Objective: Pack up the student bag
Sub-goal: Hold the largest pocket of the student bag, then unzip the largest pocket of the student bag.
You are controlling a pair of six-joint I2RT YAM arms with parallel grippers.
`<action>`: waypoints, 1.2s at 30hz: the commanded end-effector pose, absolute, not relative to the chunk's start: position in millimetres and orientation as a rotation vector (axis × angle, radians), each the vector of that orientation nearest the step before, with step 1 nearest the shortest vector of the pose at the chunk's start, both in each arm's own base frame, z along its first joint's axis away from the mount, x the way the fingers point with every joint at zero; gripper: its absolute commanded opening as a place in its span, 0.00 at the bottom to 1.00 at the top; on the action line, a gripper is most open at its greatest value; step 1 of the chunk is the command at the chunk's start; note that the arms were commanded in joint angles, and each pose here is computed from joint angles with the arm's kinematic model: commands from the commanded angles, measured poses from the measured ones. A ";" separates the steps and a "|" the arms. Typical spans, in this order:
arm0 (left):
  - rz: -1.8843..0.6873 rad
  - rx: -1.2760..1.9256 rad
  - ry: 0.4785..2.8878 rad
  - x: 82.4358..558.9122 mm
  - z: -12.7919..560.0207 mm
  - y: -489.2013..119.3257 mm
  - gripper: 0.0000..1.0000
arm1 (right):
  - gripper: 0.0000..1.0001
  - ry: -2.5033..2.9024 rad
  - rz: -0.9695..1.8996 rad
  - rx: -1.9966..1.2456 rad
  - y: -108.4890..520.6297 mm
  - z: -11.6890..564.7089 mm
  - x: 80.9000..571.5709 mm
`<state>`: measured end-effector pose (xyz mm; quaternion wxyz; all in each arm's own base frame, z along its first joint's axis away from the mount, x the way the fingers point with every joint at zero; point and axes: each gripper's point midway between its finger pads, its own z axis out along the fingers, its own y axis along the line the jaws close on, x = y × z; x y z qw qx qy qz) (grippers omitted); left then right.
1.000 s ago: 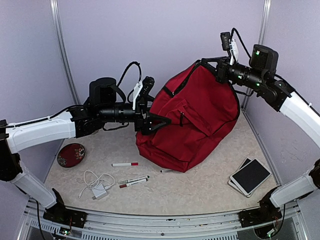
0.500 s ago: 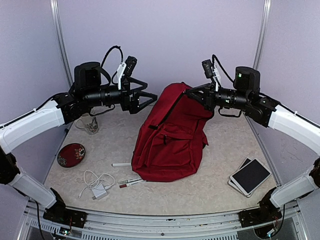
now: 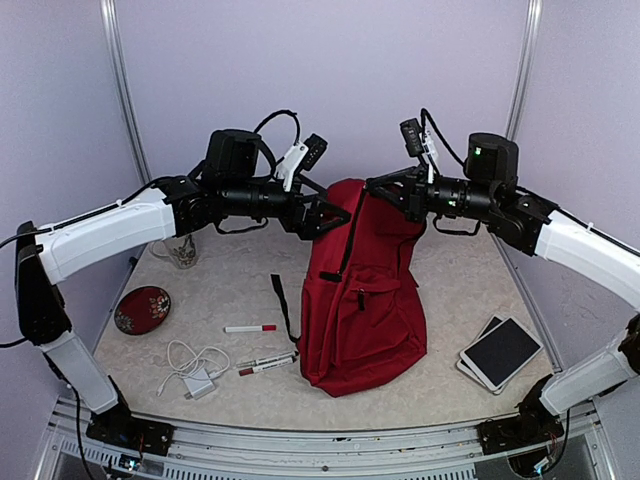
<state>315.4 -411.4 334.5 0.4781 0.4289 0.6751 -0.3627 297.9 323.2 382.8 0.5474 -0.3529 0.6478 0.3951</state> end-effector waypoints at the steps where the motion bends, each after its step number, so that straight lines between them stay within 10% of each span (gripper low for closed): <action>1: -0.942 1.037 1.665 318.3 337.9 -409.1 0.99 | 0.00 1.429 0.949 -0.826 326.4 411.6 294.0; 7: -1.004 1.079 1.703 308.9 315.2 -424.3 0.85 | 0.00 1.421 0.957 -0.821 328.6 412.6 296.2; 14: -1.117 1.082 1.694 302.5 317.7 -427.0 0.00 | 0.00 1.460 0.911 -0.789 322.0 407.6 301.7; 36: -0.861 0.990 1.355 281.6 397.5 -384.5 0.00 | 0.00 1.765 0.510 -0.224 105.0 330.7 362.2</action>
